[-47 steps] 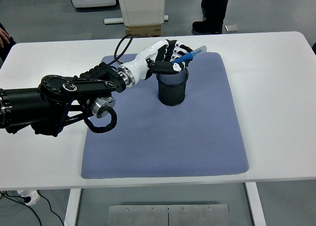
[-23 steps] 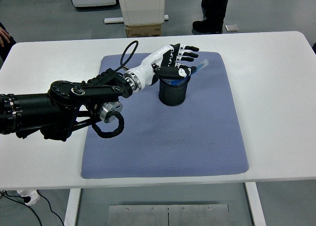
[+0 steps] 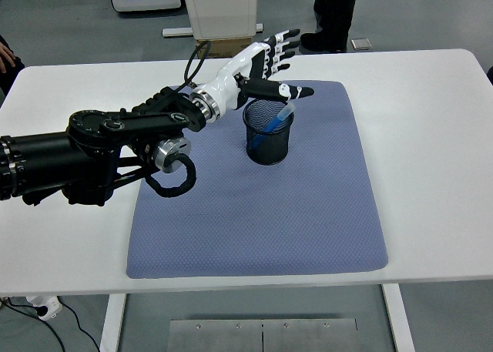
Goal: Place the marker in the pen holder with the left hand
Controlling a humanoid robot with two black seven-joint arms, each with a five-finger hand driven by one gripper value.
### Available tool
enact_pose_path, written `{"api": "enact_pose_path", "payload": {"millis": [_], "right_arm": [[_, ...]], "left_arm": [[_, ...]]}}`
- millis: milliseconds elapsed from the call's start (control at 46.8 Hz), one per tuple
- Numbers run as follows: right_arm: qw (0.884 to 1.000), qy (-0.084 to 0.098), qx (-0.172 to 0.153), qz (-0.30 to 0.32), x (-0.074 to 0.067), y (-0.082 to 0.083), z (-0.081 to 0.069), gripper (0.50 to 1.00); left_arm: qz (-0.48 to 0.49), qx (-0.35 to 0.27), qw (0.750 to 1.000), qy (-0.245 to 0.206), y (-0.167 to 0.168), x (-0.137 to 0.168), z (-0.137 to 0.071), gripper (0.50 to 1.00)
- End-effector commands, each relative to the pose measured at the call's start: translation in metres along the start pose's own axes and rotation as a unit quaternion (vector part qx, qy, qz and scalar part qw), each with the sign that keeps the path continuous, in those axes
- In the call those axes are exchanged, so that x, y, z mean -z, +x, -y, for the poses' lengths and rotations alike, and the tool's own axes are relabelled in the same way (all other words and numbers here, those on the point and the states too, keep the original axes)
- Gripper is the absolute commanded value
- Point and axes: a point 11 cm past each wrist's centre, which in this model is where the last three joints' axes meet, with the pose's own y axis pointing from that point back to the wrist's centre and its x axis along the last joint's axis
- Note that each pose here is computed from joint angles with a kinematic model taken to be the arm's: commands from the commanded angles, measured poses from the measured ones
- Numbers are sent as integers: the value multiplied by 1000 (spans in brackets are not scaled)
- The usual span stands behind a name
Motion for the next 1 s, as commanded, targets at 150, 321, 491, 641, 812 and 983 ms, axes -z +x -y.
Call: {"api": "enact_pose_path", "payload": {"millis": [150, 321, 491, 641, 812, 983], "right_arm": [[1000, 0, 0, 0, 0, 0, 0, 1000], [1000, 0, 0, 0, 0, 0, 0, 1000], [1000, 0, 0, 0, 0, 0, 0, 1000], [1000, 0, 0, 0, 0, 0, 0, 1000], [1000, 0, 0, 0, 0, 0, 0, 1000], [1000, 0, 0, 0, 0, 0, 0, 1000]], "left_arm": [[-33, -66, 997, -28, 39, -7, 1, 1000], [-80, -136, 987, -38, 80, 8, -12, 1000], [-141, -171, 974, -50, 104, 24, -27, 1000], [-196, -203, 958, -57, 121, 46, -43, 1000], [-238, -223, 944, -47, 134, 81, -71, 1000], [-260, -248, 932, -48, 144, 96, -88, 1000]]}}
